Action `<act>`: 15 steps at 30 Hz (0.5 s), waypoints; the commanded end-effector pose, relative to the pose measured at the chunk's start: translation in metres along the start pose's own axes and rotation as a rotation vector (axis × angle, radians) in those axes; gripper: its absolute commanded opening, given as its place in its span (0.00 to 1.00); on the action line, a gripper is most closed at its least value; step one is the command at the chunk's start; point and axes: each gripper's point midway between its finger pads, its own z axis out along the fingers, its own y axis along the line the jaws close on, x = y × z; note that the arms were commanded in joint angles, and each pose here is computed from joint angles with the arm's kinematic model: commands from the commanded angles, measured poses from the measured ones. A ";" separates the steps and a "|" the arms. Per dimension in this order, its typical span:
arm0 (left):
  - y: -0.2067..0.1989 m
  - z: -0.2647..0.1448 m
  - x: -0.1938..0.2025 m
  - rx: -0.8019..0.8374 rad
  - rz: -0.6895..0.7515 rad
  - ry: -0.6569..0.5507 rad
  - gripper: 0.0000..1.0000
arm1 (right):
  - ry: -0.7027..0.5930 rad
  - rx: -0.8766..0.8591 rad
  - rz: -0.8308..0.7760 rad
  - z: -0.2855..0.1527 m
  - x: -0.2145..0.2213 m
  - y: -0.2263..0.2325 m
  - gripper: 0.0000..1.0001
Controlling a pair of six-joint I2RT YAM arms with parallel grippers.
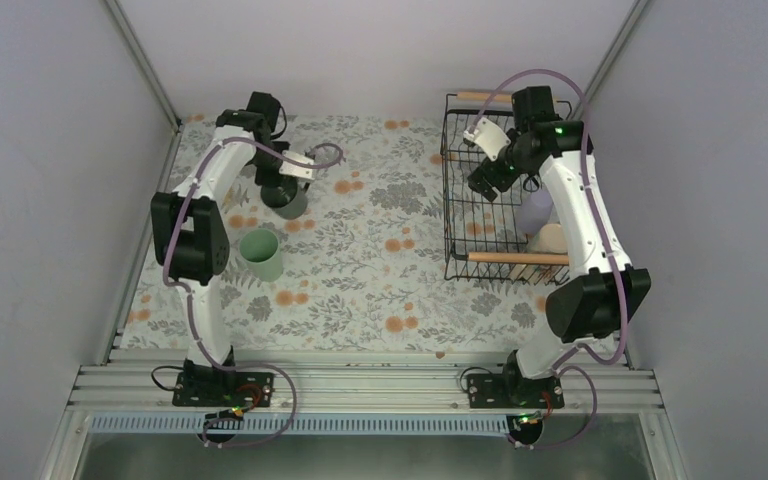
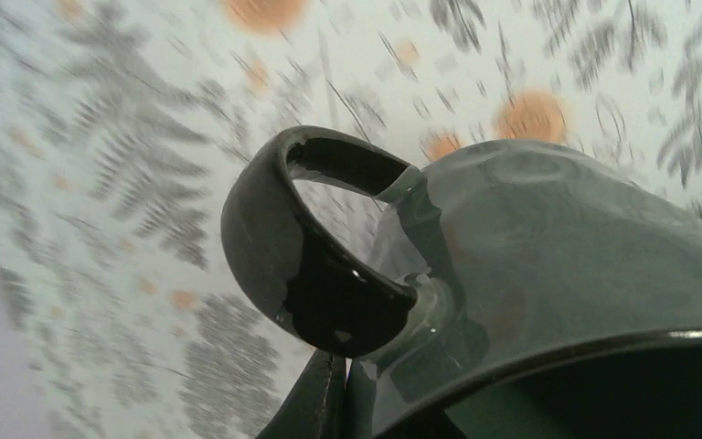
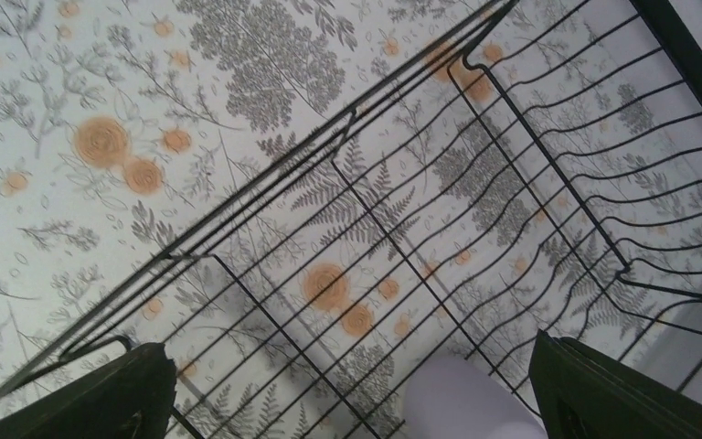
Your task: Unload the cups from the dish rack
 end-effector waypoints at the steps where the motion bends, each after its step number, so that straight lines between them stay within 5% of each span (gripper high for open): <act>1: 0.004 -0.017 0.031 0.007 0.046 0.141 0.02 | 0.029 0.100 -0.031 -0.014 0.011 -0.018 1.00; 15: 0.015 0.025 0.073 0.042 -0.027 0.294 0.02 | 0.062 0.117 -0.031 -0.025 0.029 -0.030 1.00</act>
